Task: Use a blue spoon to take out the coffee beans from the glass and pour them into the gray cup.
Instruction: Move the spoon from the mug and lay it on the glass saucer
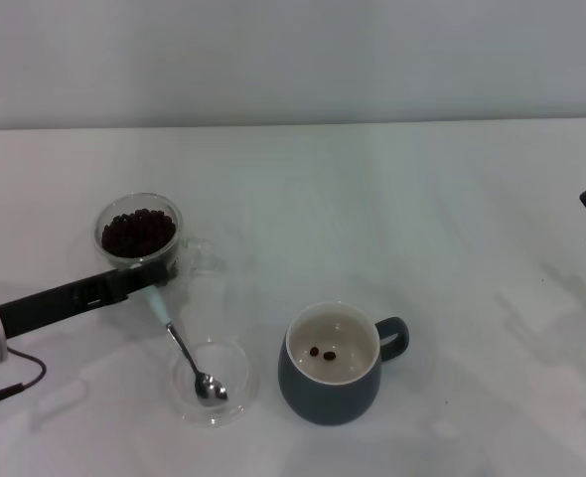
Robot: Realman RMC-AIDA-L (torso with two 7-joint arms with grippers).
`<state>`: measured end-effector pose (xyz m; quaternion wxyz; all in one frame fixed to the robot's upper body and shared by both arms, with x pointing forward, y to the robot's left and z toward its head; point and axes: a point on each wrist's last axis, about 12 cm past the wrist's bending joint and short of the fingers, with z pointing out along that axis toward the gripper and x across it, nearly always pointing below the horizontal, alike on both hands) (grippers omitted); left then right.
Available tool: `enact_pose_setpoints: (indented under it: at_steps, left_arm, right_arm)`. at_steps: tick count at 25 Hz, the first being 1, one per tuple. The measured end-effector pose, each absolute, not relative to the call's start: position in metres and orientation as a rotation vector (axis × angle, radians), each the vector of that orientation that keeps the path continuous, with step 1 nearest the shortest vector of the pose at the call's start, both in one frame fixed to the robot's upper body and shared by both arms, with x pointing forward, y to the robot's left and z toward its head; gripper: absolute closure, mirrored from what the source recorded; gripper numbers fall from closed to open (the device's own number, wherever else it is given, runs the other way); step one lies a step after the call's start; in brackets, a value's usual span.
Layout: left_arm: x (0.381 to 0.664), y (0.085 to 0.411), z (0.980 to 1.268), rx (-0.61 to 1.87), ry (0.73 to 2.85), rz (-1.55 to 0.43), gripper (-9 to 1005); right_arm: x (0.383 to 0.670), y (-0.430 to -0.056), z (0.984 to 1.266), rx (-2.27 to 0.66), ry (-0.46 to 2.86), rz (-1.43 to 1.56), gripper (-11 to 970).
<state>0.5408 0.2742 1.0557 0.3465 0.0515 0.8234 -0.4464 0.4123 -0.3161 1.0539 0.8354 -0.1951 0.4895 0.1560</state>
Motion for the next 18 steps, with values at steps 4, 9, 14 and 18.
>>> enact_pose_setpoints:
  at_steps: [4,9,14,18]
  left_arm:
    - [0.542,0.271,1.051,0.121,2.154,-1.165,851]
    - [0.541,0.271,1.049,0.122,2.158,-1.158,800]
    - [0.539,0.276,1.045,0.096,2.163,-1.141,750]
    - [0.537,0.278,1.043,0.082,2.172,-1.129,667]
  right_arm:
    - [0.411,-0.317,1.053,-0.412,1.042,0.328,177]
    - [0.412,-0.317,1.053,-0.414,1.044,0.329,178]
    - [0.412,-0.317,1.053,-0.415,1.045,0.328,178]
    - [0.413,-0.316,1.053,-0.418,1.045,0.330,178]
